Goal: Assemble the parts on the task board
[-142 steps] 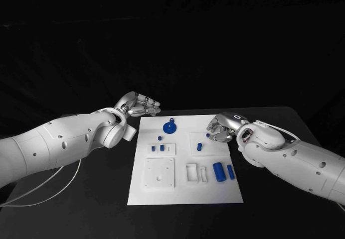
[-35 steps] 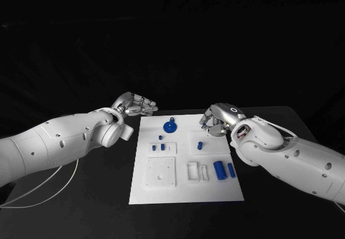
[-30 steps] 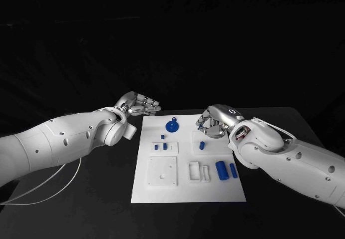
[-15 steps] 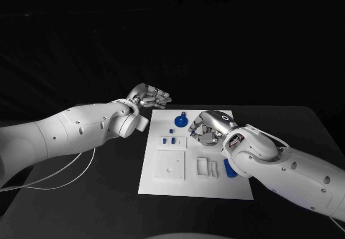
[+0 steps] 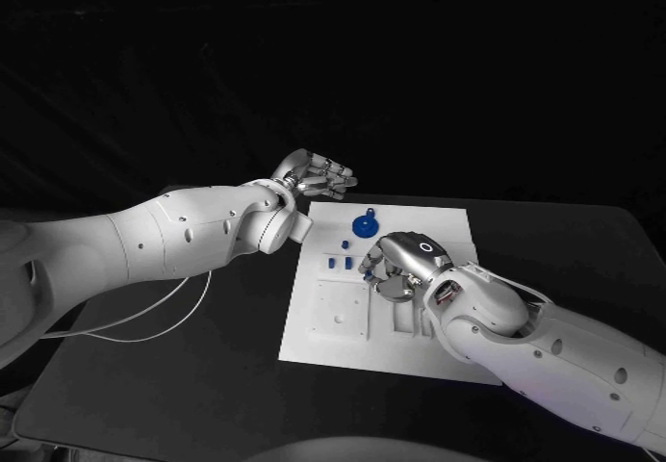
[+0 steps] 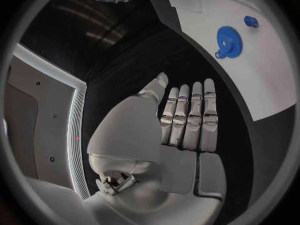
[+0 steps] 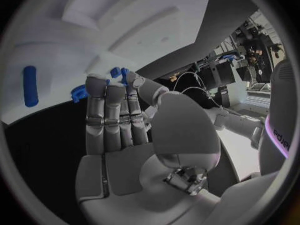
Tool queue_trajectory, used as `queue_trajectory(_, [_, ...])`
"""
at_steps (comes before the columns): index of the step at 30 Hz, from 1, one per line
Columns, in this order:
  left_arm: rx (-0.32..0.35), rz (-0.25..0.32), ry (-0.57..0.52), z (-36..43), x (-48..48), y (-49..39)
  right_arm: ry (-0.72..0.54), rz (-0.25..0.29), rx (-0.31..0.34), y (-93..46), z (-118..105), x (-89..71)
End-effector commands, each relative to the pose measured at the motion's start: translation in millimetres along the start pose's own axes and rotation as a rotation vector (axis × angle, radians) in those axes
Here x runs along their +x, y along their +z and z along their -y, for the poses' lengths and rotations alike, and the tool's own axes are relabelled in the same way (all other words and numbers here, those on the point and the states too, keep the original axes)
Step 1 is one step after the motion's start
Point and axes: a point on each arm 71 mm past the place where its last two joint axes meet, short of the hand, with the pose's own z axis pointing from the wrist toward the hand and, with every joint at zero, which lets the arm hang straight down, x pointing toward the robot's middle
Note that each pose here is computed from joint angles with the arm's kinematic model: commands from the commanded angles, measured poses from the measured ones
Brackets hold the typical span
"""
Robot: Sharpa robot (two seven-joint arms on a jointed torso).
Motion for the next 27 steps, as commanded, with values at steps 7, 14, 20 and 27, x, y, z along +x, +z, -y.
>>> queue_trajectory(7, [0.012,0.014,-0.011,2.2,0.8,1.6,-0.038,-0.03,-0.022,-2.3,-6.5,14.0])
queue_trajectory(14, [0.005,0.015,-0.012,0.9,-0.9,2.3,-0.034,-0.052,-0.033,-3.9,-10.4,19.2])
queue_trajectory(20, [0.001,0.013,-0.013,0.1,-1.7,2.8,-0.034,-0.063,-0.038,-5.4,-11.7,20.8])
queue_trajectory(27, [-0.001,0.012,-0.014,-0.3,-2.3,3.1,-0.03,-0.071,-0.047,-6.6,-15.4,22.3])
